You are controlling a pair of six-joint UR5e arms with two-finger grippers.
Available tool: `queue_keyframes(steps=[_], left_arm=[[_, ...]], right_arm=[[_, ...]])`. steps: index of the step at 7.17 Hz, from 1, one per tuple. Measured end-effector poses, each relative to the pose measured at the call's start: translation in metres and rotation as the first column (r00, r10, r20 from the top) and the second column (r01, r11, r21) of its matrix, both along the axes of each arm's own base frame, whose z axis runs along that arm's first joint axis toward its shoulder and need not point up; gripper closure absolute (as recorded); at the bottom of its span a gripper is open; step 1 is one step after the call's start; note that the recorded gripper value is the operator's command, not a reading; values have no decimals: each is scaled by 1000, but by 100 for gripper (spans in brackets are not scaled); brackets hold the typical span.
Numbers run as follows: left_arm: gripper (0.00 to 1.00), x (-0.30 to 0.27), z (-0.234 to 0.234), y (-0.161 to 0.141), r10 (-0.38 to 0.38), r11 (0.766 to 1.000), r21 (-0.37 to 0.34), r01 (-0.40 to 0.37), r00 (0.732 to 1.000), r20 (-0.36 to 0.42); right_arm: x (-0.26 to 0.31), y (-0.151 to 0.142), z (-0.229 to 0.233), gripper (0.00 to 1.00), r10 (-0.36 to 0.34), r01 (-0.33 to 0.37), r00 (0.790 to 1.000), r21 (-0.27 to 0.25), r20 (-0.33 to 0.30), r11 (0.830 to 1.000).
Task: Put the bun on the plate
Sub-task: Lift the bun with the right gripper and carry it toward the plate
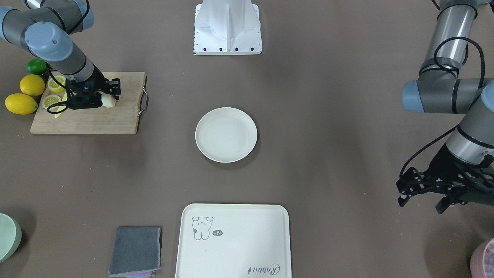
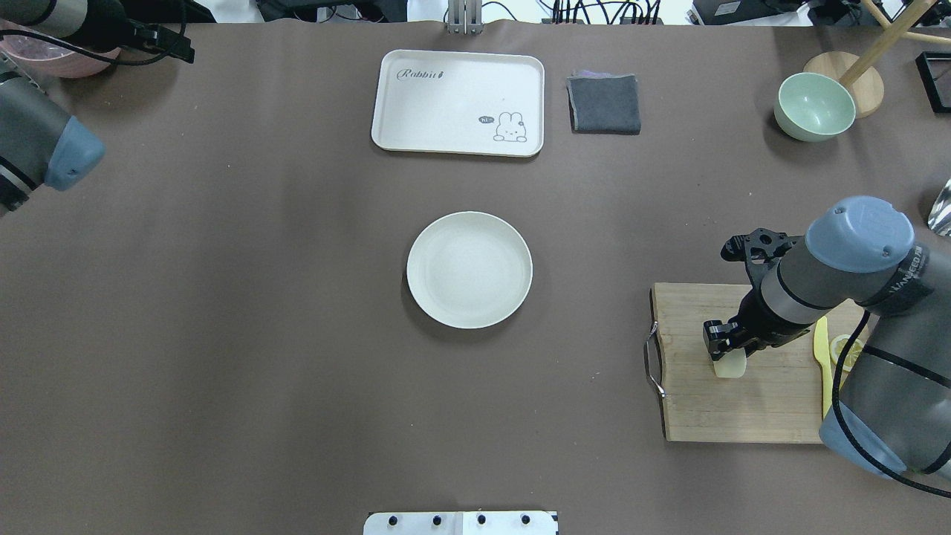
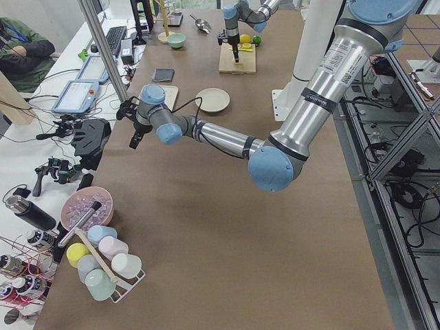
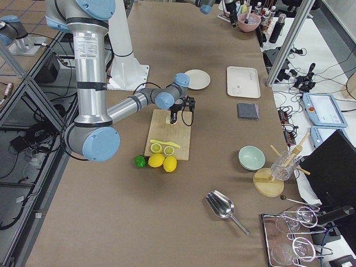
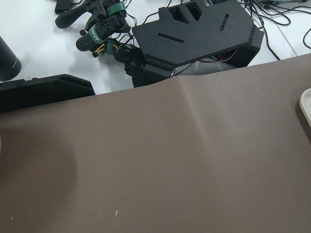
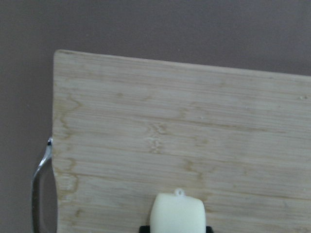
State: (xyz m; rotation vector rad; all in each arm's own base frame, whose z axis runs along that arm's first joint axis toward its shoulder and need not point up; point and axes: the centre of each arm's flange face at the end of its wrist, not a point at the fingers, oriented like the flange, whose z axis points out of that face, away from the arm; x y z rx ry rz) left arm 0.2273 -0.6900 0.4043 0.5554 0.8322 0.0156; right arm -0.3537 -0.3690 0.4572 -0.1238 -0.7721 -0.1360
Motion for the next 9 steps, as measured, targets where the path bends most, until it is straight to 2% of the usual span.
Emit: queue_keyframes(steps=[2, 4, 7, 9], left_arm=[[3, 0, -3, 3, -5, 1000, 7, 5, 1000, -4], [2, -2, -8, 6, -10, 1000, 11, 10, 1000, -15], [2, -14, -4, 9, -25, 1000, 4, 25, 1000, -15], [2, -20, -2, 9, -33, 999, 1, 33, 999, -16]], right_arm=[[2, -1, -5, 100, 11, -11, 1000, 20, -1, 1000], [10, -21, -37, 100, 55, -58, 998, 68, 43, 996], [-18, -98, -146, 100, 113, -144, 978, 174, 175, 974], [-48, -139, -215, 100, 121, -177, 965, 236, 234, 955]])
